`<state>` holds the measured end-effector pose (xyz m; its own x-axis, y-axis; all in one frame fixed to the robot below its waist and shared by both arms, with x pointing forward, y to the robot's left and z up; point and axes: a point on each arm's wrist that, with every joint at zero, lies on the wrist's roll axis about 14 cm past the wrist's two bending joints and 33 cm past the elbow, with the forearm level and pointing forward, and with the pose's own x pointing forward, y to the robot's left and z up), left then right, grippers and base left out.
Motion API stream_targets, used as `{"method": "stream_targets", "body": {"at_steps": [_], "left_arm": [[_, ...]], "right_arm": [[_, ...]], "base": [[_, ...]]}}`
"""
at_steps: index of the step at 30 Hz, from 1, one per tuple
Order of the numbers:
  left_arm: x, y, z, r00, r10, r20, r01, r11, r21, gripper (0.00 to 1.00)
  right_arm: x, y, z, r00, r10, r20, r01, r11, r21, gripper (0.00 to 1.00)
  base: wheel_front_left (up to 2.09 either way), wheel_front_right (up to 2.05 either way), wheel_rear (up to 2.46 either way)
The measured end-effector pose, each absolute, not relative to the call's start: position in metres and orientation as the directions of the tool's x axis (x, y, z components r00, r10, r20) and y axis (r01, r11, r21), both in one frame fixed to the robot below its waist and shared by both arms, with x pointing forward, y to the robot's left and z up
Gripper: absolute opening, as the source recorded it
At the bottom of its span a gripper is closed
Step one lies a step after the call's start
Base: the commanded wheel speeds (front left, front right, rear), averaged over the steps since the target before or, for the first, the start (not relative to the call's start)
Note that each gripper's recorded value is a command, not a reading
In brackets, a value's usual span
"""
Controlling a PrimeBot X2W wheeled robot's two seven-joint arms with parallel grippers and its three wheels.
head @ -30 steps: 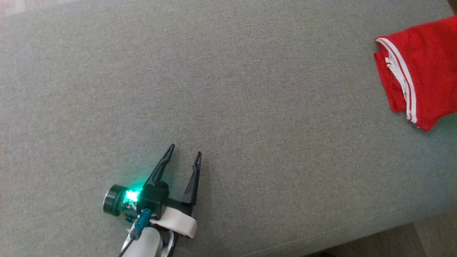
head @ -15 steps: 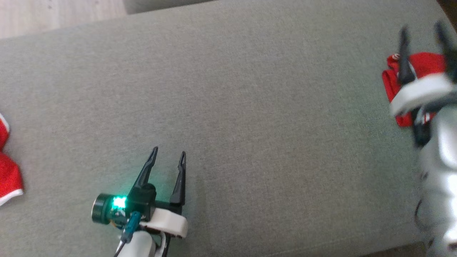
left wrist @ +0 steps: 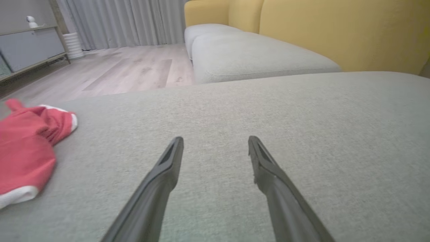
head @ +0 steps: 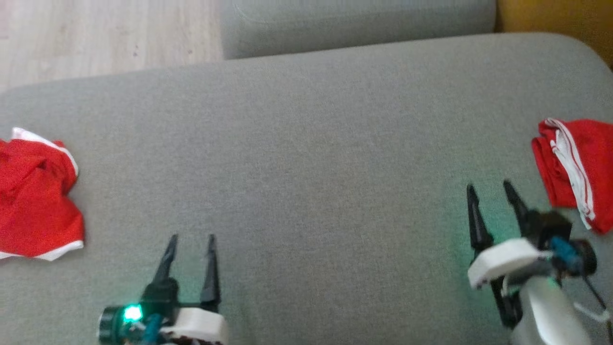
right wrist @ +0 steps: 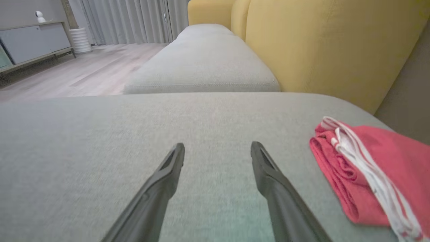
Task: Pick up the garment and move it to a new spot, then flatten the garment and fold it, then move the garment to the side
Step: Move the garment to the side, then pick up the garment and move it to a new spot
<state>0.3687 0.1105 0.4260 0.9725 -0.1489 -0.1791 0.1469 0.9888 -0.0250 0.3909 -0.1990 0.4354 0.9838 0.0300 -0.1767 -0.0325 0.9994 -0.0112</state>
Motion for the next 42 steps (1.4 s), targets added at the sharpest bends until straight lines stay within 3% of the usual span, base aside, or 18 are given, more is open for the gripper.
{"method": "stream_targets", "body": {"at_steps": [4,22,32,42], "left_arm": [[0.362,0.134,0.429,0.983,-0.062,-0.173,0.055,0.997,-0.045,1.00],[0.345,0.150,0.433,0.987,-0.021,-0.162,0.014,0.999,-0.047,1.00],[0.300,0.210,0.421,0.961,0.189,-0.202,-0.205,0.977,-0.064,1.00],[0.222,0.286,0.412,0.851,0.470,-0.235,-0.504,0.856,-0.114,1.00]], "right_arm": [[0.377,-0.189,0.435,0.984,0.048,-0.173,-0.047,0.999,0.012,1.00],[0.378,-0.149,0.439,0.976,0.155,-0.151,-0.144,0.986,0.081,1.00],[0.382,-0.065,0.428,0.902,0.392,-0.181,-0.379,0.919,0.106,1.00],[0.368,0.030,0.429,0.746,0.641,-0.179,-0.633,0.767,0.107,1.00]], "base": [[0.00,0.00,0.00],[0.00,0.00,0.00],[0.00,0.00,0.00],[0.00,0.00,0.00]]}}
